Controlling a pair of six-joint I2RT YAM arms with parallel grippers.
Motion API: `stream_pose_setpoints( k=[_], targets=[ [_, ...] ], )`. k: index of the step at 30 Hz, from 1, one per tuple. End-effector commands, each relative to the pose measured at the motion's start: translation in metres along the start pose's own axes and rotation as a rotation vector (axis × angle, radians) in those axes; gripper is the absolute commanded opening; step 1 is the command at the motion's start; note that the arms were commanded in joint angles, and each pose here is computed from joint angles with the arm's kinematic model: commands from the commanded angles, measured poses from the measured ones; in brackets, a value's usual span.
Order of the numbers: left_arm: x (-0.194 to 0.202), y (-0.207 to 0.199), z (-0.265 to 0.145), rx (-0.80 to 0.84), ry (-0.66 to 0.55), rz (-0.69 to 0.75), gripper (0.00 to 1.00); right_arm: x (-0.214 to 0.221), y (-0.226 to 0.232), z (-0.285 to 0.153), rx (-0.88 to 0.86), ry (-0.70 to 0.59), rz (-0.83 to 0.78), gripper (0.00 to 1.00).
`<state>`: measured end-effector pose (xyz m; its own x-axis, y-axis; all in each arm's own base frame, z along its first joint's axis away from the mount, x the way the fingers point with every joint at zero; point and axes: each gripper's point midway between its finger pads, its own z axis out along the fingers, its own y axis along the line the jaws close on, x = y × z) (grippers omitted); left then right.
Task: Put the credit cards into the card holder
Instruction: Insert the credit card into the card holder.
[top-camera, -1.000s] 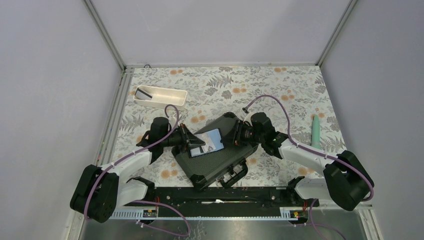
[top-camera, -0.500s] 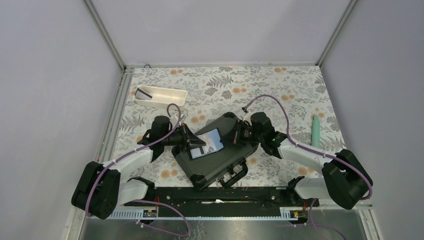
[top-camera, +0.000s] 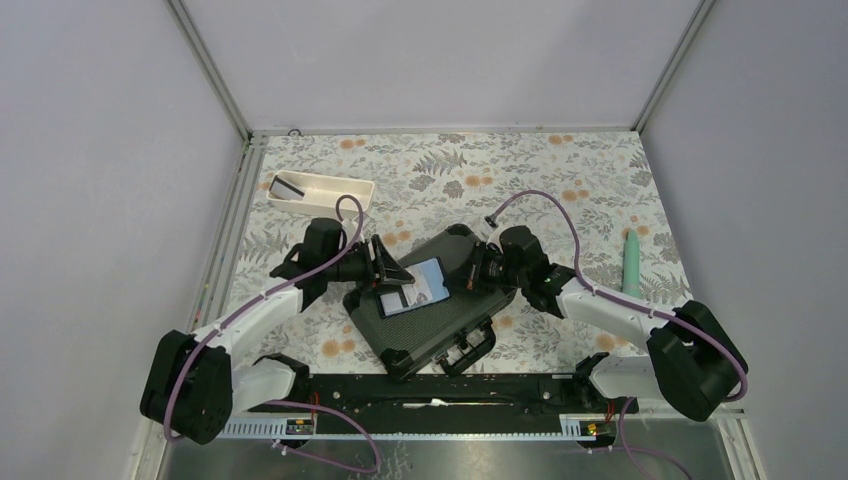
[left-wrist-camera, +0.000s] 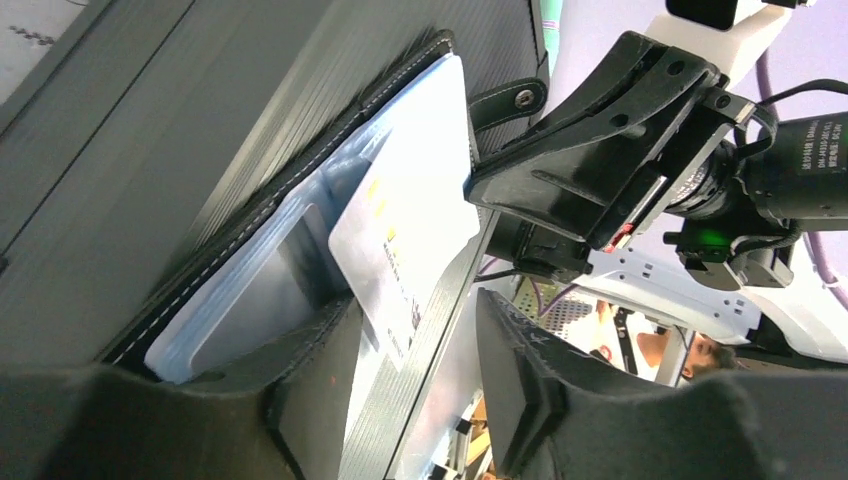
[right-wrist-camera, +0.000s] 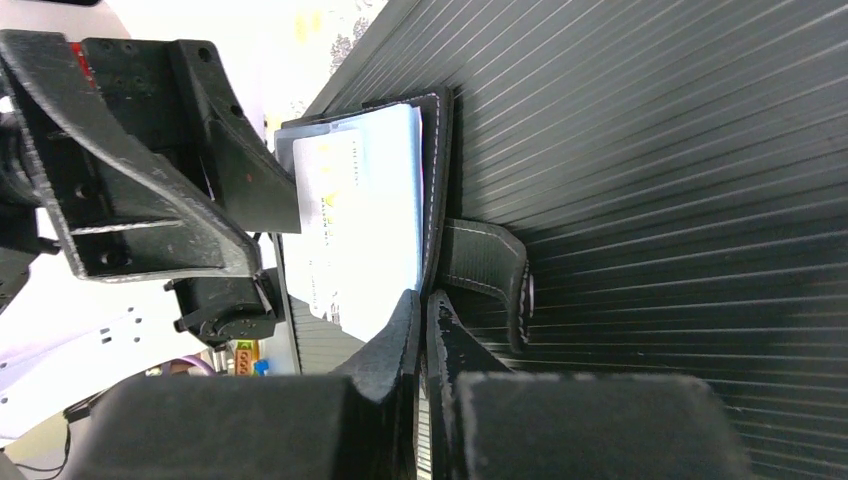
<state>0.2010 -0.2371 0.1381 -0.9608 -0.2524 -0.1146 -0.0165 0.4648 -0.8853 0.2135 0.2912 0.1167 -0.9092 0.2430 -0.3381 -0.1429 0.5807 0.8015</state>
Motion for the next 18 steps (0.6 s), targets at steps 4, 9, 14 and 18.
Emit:
stream_pose_setpoints(
  k=[4,9,14,18],
  targets=[
    [-0.0046,0.0112,-0.0111,-0.129,-0.041,0.047,0.50,-0.0145,-0.0014,-0.0044,0.054,-0.056,-0.053,0.00],
    [-0.0019,0.0123,-0.0091,-0.133,-0.028,0.040,0.50,-0.0157,0.0000,-0.0026,0.054,-0.050,-0.069,0.00],
    [-0.0006,0.0126,-0.0050,-0.142,-0.014,0.043,0.49,-0.0143,-0.0006,-0.0002,0.050,-0.039,-0.068,0.00],
    [-0.0004,0.0156,-0.0015,-0.158,-0.009,0.043,0.49,-0.0151,-0.0009,0.0001,0.050,-0.042,-0.068,0.00]
  ],
)
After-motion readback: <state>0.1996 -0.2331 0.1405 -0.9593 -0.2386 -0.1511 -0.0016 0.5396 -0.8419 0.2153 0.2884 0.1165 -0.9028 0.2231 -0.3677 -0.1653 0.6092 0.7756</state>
